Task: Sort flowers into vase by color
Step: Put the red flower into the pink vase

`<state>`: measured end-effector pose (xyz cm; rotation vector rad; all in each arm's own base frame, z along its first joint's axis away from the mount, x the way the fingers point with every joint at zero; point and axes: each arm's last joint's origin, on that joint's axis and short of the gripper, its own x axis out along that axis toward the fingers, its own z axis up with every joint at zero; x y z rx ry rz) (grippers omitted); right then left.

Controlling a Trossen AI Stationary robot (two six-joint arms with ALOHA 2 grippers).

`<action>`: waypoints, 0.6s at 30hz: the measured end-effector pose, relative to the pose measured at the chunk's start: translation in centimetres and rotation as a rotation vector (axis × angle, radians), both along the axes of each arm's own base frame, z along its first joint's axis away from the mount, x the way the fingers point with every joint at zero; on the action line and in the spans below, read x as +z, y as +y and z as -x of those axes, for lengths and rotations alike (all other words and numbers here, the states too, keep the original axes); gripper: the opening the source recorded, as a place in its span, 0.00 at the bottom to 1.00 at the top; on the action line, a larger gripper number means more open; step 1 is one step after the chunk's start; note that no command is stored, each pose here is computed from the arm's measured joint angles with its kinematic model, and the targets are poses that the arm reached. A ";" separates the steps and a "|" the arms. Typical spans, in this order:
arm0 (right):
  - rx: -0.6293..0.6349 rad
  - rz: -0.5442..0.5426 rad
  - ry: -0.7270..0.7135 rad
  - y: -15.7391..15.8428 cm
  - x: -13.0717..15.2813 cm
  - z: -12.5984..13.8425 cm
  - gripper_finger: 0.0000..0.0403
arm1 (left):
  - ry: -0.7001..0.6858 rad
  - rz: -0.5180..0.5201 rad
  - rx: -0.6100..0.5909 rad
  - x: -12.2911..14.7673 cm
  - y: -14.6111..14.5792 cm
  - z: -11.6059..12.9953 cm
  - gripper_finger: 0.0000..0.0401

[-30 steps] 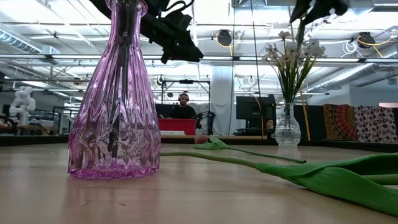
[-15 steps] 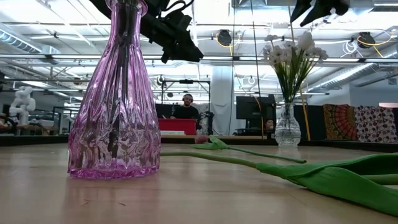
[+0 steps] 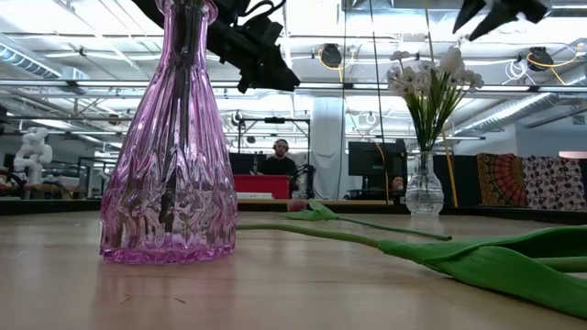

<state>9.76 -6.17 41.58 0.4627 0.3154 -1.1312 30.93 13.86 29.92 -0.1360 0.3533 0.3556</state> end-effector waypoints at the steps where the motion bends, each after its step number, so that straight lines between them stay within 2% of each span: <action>1: 0.008 -0.028 -0.011 0.2 -0.1 0.3 0.48 | 0.000 0.000 0.000 0.0 0.0 0.0 0.29; 5: 0.053 -0.146 -0.062 0.9 -0.5 1.2 0.46 | 0.006 -0.012 0.032 0.0 0.0 0.0 0.29; 8: 0.109 -0.248 -0.086 1.5 -0.9 1.7 0.39 | 0.011 -0.026 0.046 0.0 -0.6 -0.3 0.29; 13: 0.187 -0.414 -0.037 2.2 -1.8 2.3 0.23 | 0.036 -0.081 0.096 0.0 -3.6 -1.3 0.29; 15: 0.200 -0.460 0.003 2.4 -2.1 2.6 0.15 | 0.045 -0.117 0.138 0.0 -5.3 -1.7 0.29; 18: 0.211 -0.510 0.068 2.8 -2.6 3.2 0.04 | 0.025 -0.116 0.233 0.0 -7.7 -2.1 0.29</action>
